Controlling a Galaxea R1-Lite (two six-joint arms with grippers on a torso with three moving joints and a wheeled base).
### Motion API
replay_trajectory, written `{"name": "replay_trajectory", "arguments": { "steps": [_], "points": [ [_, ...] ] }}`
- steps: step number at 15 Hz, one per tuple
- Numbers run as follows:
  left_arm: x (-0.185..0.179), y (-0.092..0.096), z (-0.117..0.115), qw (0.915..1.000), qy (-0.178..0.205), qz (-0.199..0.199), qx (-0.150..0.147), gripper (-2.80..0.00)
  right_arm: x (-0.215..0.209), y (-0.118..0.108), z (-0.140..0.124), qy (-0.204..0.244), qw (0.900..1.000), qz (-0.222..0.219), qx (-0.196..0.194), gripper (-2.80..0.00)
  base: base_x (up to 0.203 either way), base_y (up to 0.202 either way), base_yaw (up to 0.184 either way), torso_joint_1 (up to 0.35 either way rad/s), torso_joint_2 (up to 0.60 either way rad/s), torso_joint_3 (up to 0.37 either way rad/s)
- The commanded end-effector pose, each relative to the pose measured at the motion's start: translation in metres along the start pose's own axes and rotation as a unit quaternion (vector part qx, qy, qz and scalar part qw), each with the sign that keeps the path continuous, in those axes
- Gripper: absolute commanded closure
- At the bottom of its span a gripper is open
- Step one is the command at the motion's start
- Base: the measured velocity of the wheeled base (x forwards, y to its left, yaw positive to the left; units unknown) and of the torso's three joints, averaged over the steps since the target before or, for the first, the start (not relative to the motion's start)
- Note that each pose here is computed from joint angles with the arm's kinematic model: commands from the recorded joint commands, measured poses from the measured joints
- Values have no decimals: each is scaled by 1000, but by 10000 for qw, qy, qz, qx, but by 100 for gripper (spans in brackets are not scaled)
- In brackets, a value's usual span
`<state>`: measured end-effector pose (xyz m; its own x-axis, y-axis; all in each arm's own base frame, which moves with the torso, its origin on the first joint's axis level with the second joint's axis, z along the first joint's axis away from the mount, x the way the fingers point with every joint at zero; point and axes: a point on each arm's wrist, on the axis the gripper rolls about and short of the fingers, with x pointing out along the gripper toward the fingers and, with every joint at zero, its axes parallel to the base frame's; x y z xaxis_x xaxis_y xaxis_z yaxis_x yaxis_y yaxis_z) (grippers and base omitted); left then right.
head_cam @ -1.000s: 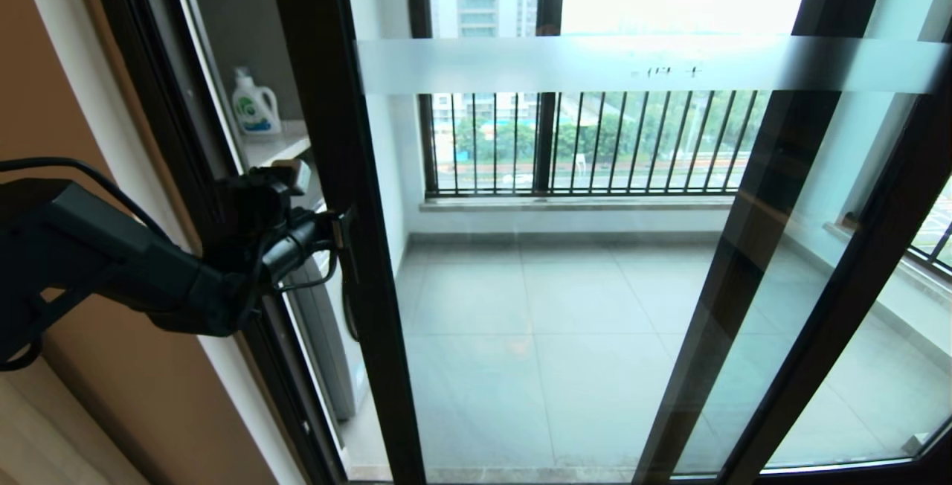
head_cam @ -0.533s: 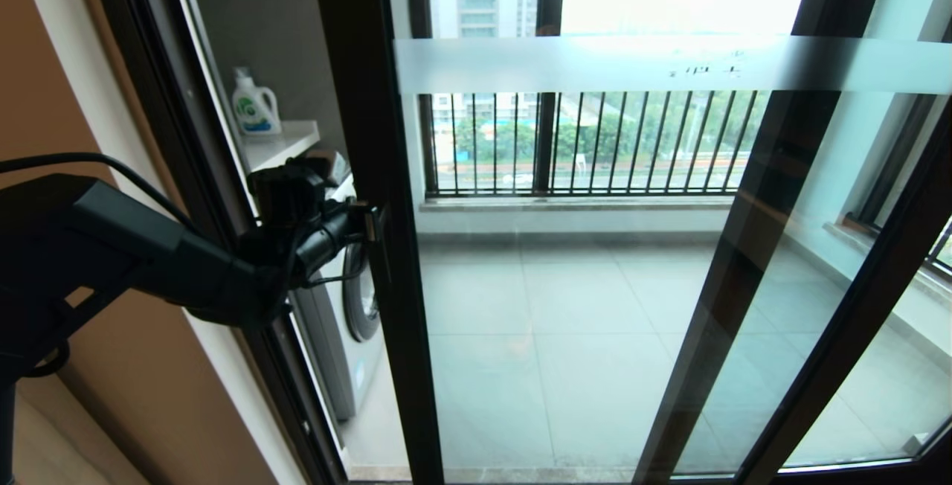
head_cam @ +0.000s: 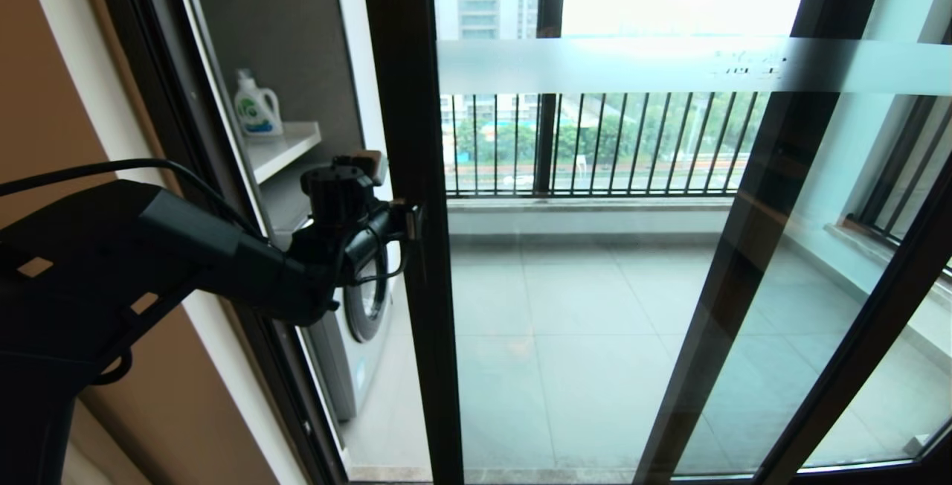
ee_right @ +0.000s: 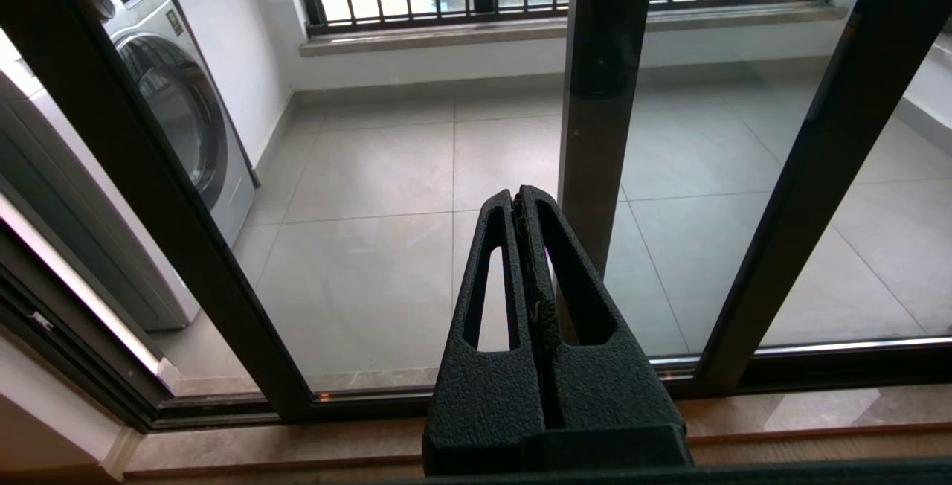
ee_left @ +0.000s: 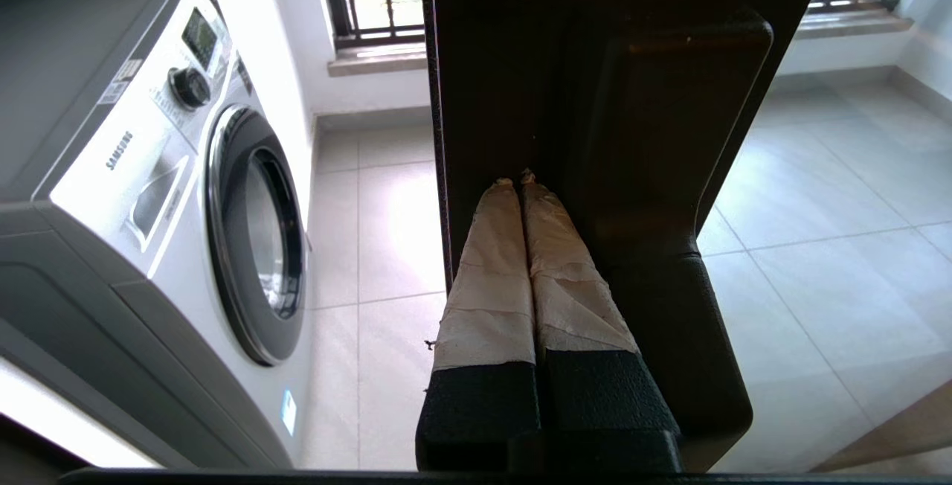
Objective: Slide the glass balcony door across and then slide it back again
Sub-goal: Open the slid door
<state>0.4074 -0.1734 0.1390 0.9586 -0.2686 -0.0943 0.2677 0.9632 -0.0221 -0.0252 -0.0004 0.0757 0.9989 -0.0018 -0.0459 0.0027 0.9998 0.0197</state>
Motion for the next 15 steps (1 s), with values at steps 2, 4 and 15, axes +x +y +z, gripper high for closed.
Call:
{"name": "replay_trajectory", "arguments": {
  "steps": [2,4,15],
  "points": [
    [8,-31,-3,9997,-11,-246,26,0,0,0,0,2,10000,1,-1,0,0,0,0,0,0,0],
    [10,-50,0,9994,-63,-342,35,0,0,0,0,8,10000,1,-1,0,0,0,0,0,0,0],
    [-4,-83,14,9986,-69,-531,40,0,0,0,0,1,10000,1,-1,0,0,0,0,0,0,0]
  ]
}}
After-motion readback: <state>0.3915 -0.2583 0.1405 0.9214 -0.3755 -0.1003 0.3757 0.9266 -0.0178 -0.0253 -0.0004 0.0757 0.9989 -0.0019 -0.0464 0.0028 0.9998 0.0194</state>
